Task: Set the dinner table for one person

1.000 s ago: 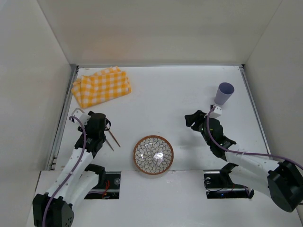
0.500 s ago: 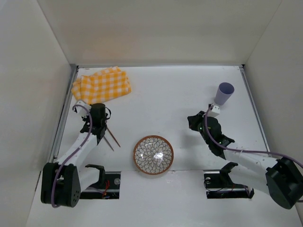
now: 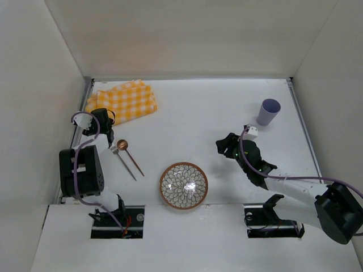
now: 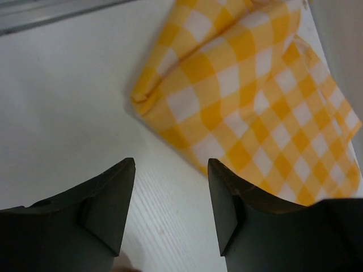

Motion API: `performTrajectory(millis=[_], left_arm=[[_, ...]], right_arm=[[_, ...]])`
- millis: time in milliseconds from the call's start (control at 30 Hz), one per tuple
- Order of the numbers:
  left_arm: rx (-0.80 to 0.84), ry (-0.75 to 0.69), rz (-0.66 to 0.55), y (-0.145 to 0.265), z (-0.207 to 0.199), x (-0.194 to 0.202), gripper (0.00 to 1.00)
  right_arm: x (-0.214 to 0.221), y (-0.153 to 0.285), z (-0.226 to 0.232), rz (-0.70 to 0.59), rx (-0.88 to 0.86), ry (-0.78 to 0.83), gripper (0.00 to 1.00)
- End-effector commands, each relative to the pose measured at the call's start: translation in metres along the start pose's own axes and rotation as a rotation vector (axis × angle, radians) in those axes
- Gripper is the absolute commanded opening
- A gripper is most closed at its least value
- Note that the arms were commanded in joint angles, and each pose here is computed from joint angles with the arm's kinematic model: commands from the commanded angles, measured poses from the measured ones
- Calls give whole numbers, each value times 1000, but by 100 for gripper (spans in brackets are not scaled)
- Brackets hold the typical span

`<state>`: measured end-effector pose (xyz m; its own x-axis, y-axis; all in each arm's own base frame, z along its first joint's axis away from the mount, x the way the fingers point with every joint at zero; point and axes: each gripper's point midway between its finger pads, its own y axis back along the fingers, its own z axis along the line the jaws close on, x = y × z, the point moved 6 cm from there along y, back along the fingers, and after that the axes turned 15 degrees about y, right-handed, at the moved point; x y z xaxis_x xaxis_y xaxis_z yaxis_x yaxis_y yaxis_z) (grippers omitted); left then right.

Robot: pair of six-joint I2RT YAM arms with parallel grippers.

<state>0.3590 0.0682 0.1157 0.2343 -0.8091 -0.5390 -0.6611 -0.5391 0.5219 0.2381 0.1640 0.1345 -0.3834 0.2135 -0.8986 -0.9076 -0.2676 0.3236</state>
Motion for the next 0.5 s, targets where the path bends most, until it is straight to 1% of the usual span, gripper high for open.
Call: performTrajectory(millis=[0,100,200,367,433,467], left_arm=[[-4,72,-27,-24,-8,-13,52],[-56,67,-20,-45,2,-10,52],[-85,64,21,-64,9,-5,51],[-90,76,35,-79,9,0,50],[-82,69,36,-82,6,2,46],[-82,70,44,-84,5,3,42]], right_arm=[[-23,-2,17,-76,-52,-23,61],[-21,-2,17,-69,-54,-21,61],[-20,-2,14,-71,-44,-24,60],[-22,-1,12,-80,-38,-32,60],[-21,-1,12,-79,-37,-28,60],[-22,0,13,-80,-41,-28,60]])
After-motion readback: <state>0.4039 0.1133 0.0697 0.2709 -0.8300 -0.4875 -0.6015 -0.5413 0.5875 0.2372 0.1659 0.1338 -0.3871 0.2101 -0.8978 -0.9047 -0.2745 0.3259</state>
